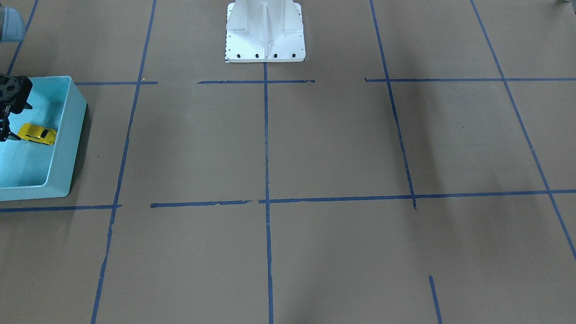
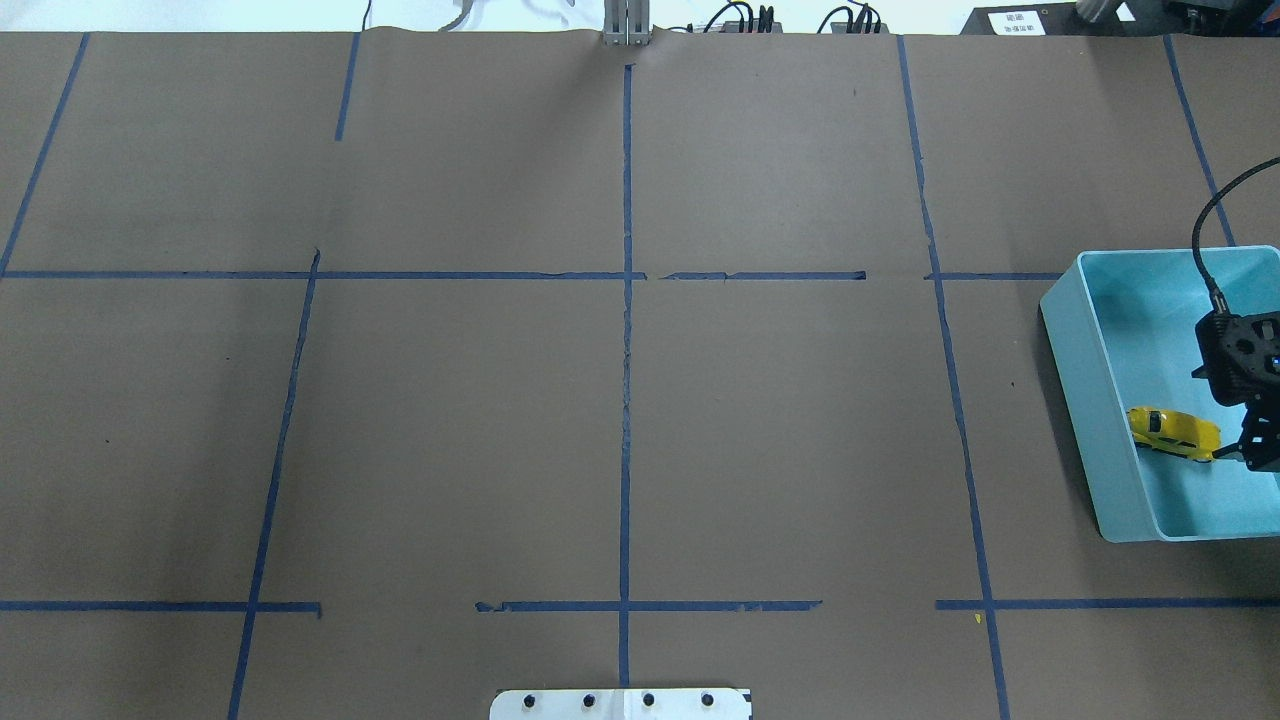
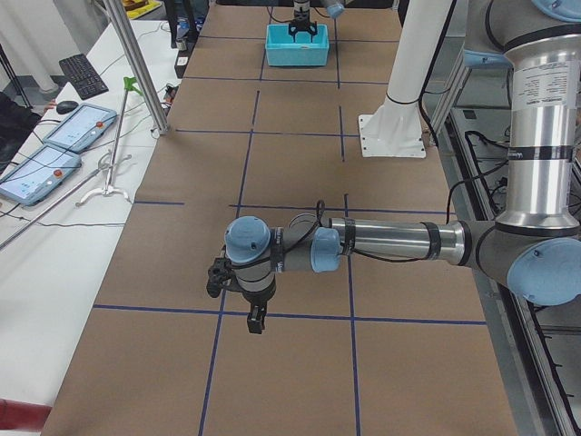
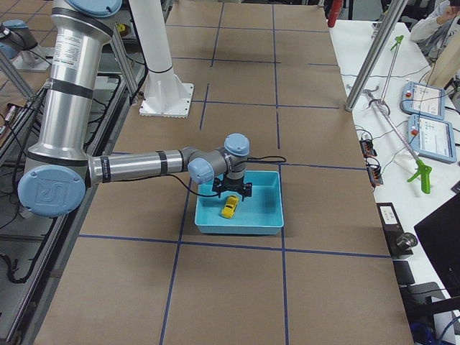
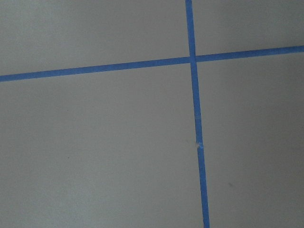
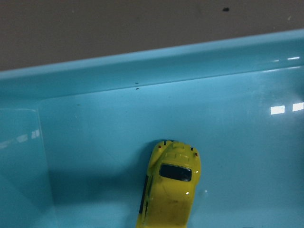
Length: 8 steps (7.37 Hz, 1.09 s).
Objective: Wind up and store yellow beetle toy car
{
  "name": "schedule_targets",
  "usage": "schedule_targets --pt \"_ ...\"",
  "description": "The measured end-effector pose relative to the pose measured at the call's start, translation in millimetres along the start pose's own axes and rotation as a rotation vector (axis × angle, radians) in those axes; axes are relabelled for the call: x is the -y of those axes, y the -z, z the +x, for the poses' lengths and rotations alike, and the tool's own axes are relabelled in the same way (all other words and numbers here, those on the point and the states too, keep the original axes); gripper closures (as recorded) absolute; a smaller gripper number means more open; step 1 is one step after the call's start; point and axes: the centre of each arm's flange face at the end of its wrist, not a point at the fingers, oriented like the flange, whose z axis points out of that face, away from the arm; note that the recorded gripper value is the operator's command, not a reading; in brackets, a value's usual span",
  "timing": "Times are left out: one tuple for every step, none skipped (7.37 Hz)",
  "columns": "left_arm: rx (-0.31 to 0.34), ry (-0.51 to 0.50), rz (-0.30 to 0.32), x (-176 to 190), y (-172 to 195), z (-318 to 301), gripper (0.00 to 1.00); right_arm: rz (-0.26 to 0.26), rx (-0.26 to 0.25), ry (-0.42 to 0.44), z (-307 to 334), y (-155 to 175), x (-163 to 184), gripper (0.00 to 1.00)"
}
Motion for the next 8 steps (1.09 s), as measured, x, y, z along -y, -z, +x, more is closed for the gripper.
schedule_targets --pt "0.0 0.0 0.0 0 0 0 0.0 0.02 -0.014 -0.03 7 13 -9 0.0" --pt "0.0 0.0 0.0 0 0 0 0.0 0.024 -0.031 -0.083 15 26 -26 0.0" --pt "0.0 -0.001 0.001 0 0 0 0.0 0.013 -0.037 -0.169 23 41 -51 0.0" --pt "0.0 -0.002 0.001 0 0 0 0.0 0.002 -0.041 -0.282 37 64 -76 0.0" --pt "0.0 -0.003 0.001 0 0 0 0.0 -0.003 -0.051 -0.4 53 95 -99 0.0" --pt "0.0 -0.004 0.001 0 0 0 0.0 -0.009 -0.053 -0.512 63 124 -122 0.0" --pt "0.001 -0.005 0.001 0 0 0 0.0 -0.014 -0.054 -0.614 64 148 -147 0.0" --pt "0.004 -0.006 0.001 0 0 0 0.0 -0.018 -0.057 -0.701 59 164 -172 0.0"
